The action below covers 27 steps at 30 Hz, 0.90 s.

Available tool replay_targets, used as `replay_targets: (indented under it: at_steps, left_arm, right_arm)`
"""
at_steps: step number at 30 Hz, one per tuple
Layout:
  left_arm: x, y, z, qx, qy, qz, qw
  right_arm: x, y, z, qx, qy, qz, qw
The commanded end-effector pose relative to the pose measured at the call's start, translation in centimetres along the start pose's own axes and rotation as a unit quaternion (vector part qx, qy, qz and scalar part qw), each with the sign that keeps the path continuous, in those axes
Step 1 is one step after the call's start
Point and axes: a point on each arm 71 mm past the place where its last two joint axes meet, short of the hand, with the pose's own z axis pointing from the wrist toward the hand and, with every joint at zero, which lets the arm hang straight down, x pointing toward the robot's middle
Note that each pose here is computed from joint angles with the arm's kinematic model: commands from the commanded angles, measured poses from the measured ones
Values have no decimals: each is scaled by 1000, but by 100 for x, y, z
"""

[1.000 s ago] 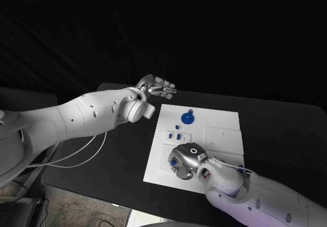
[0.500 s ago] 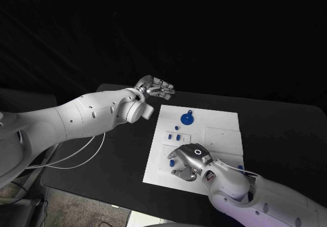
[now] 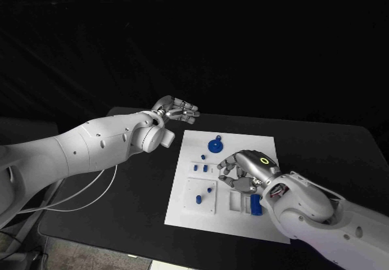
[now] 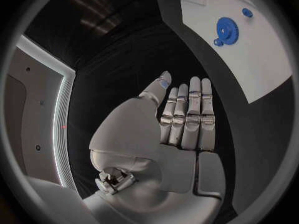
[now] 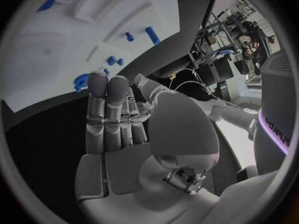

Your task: Assemble the parts on the task board

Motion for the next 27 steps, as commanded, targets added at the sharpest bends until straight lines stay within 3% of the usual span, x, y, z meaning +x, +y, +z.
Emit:
replay_targets:
  at_steps: [1,5,9,14,17,21,27]
  left_arm:
    - [-17,8,-21,8,7,-4,1000]
    - [-44,25,-52,17,10,-8,1000]
    - [-41,45,-106,34,23,-17,999]
    - [-12,60,-165,53,37,-27,998]
    - [10,69,-195,60,42,-32,997]
    - [39,68,-219,64,48,-37,996]
    - [95,51,-237,72,64,-44,994]
  right_arm:
    - [-75,-171,-57,23,38,71,996]
    - [-161,-448,-167,77,85,97,989]
    - [-175,-677,-290,138,136,112,975]
    - [-181,-863,-403,217,160,118,956]
    - [-156,-950,-475,266,187,122,938]
    - [-105,-995,-541,303,227,121,917]
    - [-17,-1016,-599,326,264,119,900]
